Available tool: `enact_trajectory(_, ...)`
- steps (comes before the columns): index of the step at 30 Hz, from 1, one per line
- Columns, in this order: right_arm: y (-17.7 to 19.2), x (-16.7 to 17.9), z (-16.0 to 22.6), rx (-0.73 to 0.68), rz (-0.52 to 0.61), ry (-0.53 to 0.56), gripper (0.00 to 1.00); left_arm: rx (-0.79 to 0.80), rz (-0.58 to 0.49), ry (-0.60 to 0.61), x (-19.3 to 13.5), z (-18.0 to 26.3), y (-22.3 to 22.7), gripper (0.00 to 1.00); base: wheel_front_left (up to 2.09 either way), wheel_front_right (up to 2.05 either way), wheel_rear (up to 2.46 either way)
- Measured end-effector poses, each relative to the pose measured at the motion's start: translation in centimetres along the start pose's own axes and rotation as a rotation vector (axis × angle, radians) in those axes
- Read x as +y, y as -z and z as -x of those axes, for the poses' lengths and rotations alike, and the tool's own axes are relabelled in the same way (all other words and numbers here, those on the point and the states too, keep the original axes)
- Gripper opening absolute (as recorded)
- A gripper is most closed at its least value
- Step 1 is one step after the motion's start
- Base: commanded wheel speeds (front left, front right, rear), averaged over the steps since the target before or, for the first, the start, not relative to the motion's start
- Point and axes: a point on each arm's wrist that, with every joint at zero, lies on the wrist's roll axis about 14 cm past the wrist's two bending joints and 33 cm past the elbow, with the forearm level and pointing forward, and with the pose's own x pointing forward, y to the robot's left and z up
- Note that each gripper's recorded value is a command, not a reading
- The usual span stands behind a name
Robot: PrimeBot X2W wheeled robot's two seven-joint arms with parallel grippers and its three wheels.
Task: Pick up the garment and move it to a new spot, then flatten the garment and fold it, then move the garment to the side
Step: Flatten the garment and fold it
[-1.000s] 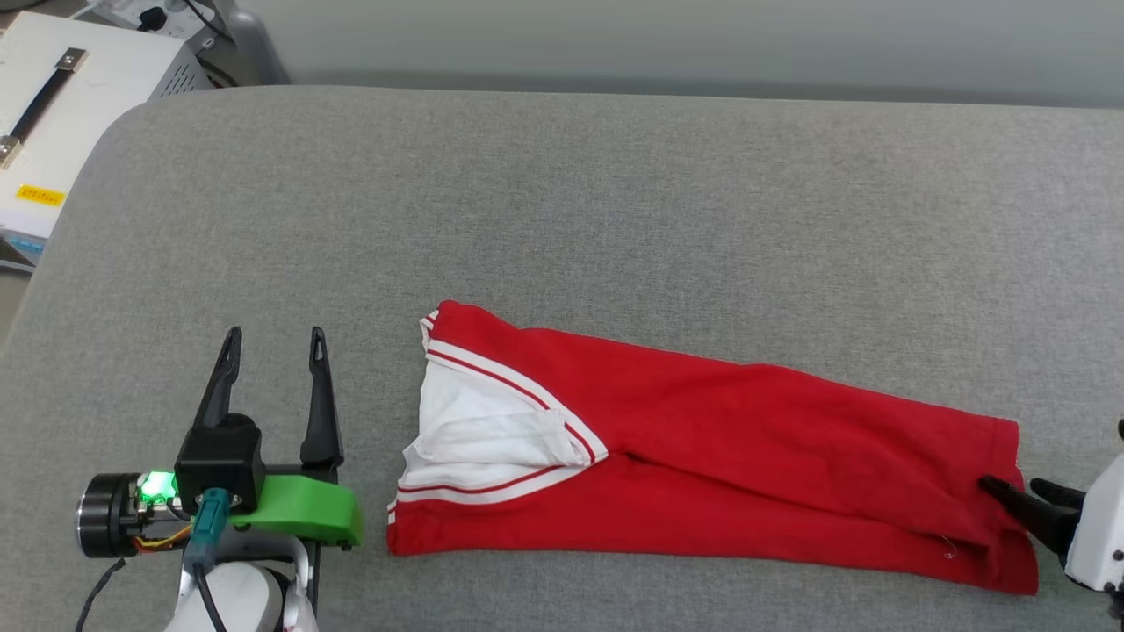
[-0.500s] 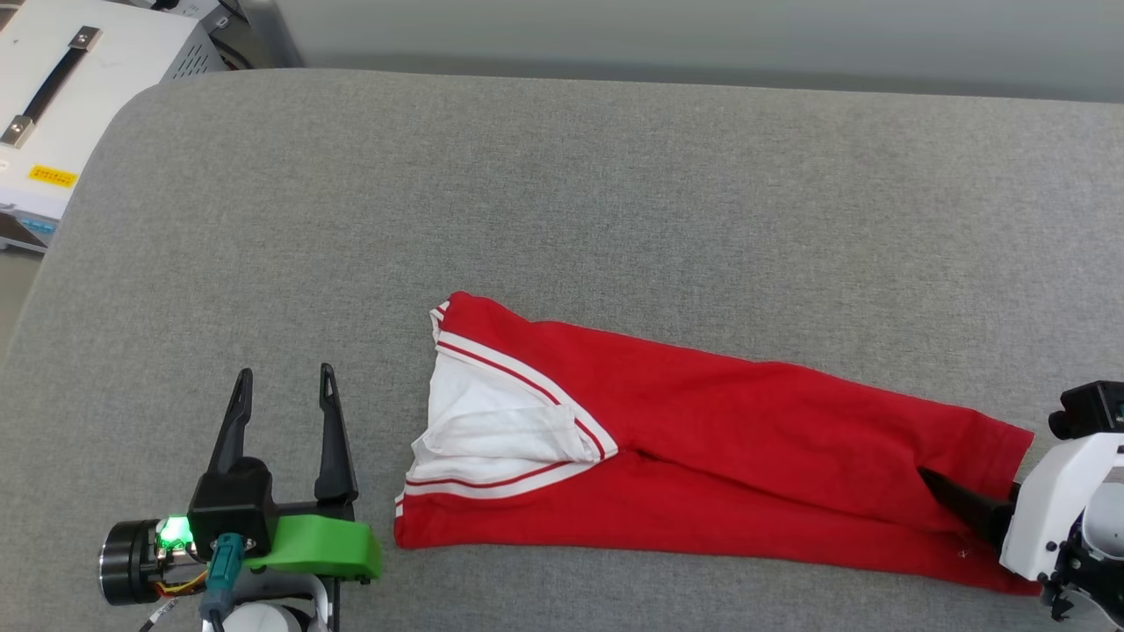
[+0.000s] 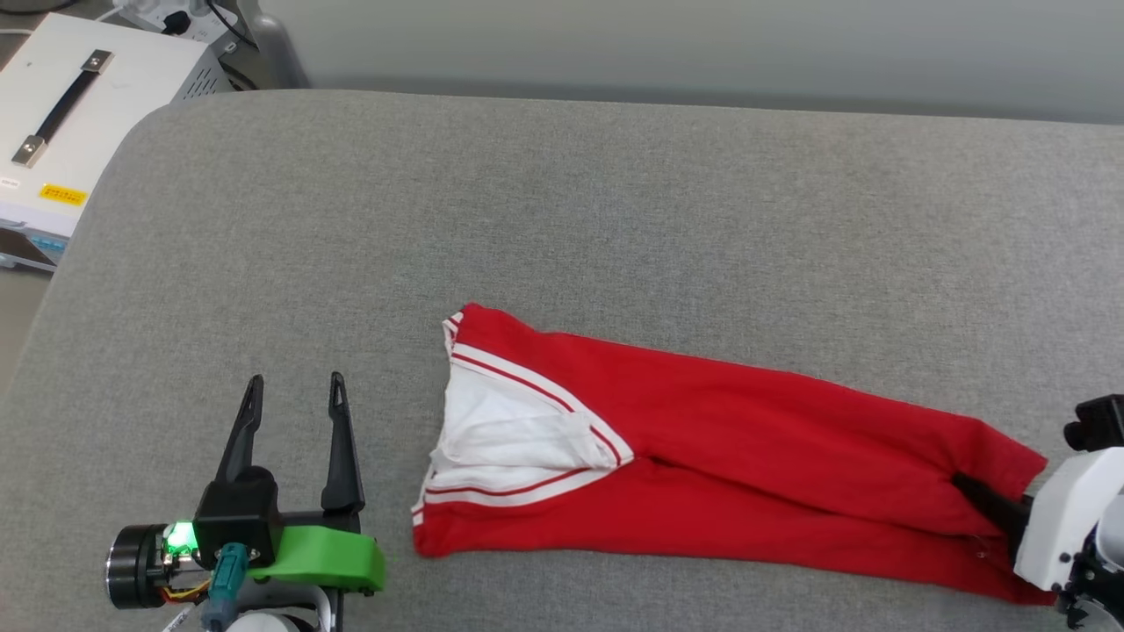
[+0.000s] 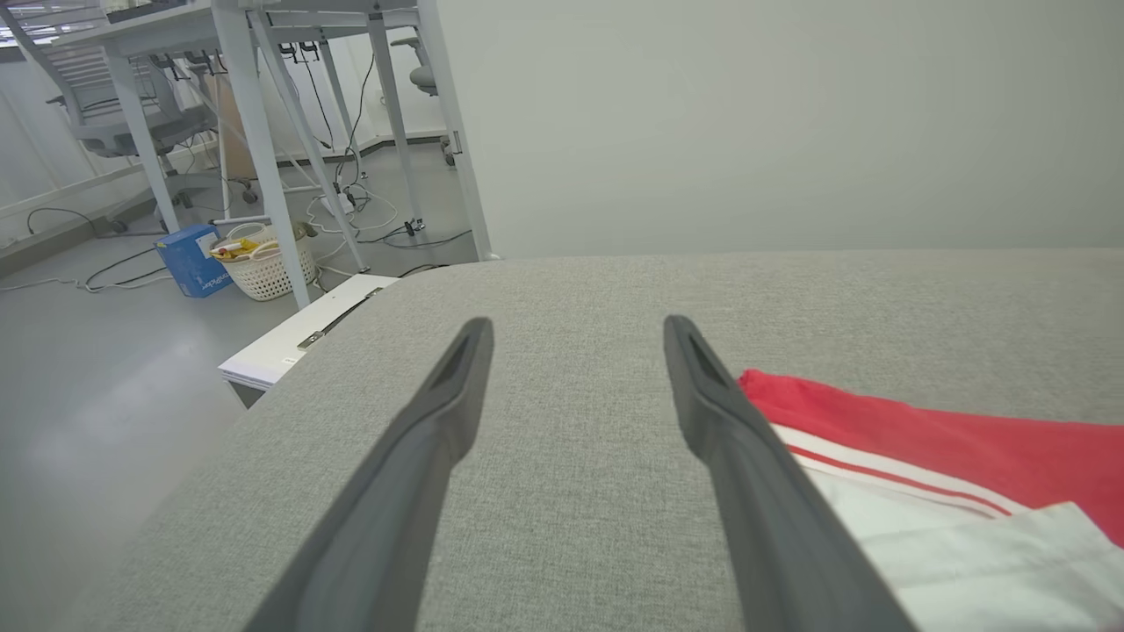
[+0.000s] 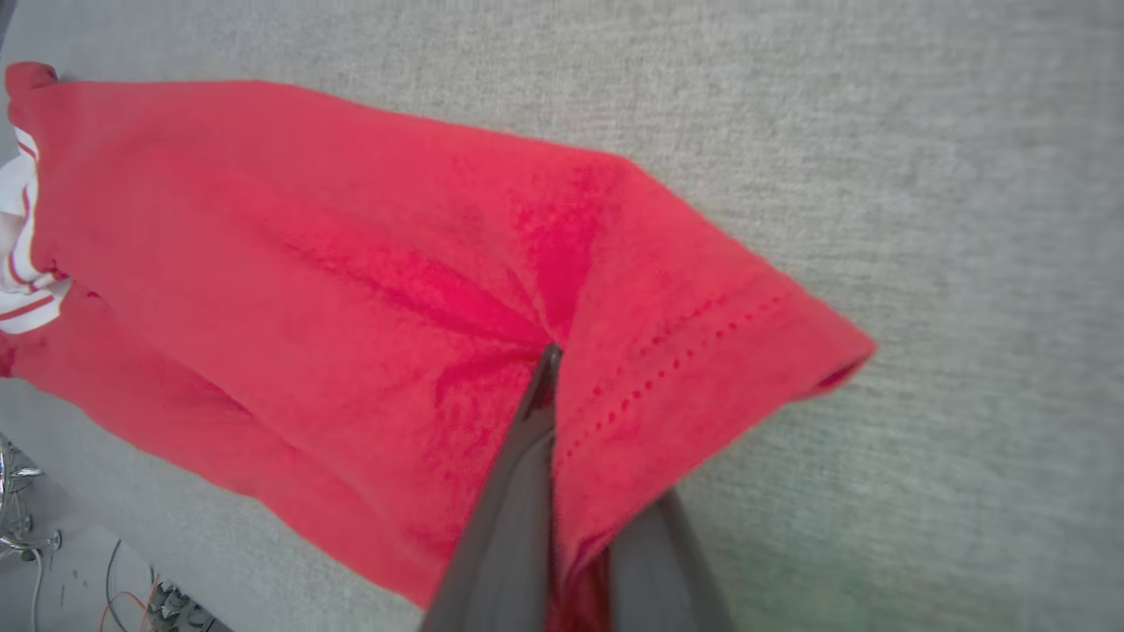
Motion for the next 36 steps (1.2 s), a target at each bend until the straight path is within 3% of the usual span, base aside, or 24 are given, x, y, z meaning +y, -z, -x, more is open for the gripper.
enact_trajectory(10, -2.4, -7.4, 5.2, -0.059, 0.025, 0.206, 0.0, -0.01, -0.02, 0.046, -1.0, 1.0, -0.4, 1.0, 0.0, 0.0, 0.0)
enact_trajectory(13, -2.3, -7.5, 6.0, -0.053, 0.02, 0.207, 0.0, -0.004, -0.021, 0.045, -0.9, 1.4, -0.2, 1.0, 0.0, 0.0, 0.0)
enact_trajectory(18, -3.1, -4.4, 6.3, -0.074, 0.016, 0.11, 0.0, -0.004, -0.026, 0.046, -0.9, 1.9, -0.3, 1.0, 0.0, 0.0, 0.0)
enact_trajectory(25, -4.5, 3.2, 5.8, -0.102, 0.052, -0.114, 0.0, -0.006, -0.023, 0.064, -1.3, 1.9, -0.3, 1.0, 0.0, 0.0, 0.0)
enact_trajectory(36, -5.1, 11.2, 2.5, -0.007, 0.267, -0.265, 0.0, 0.032, -0.025, 0.081, -1.8, 1.8, 0.9, 1.0, 0.0, 0.0, 0.0)
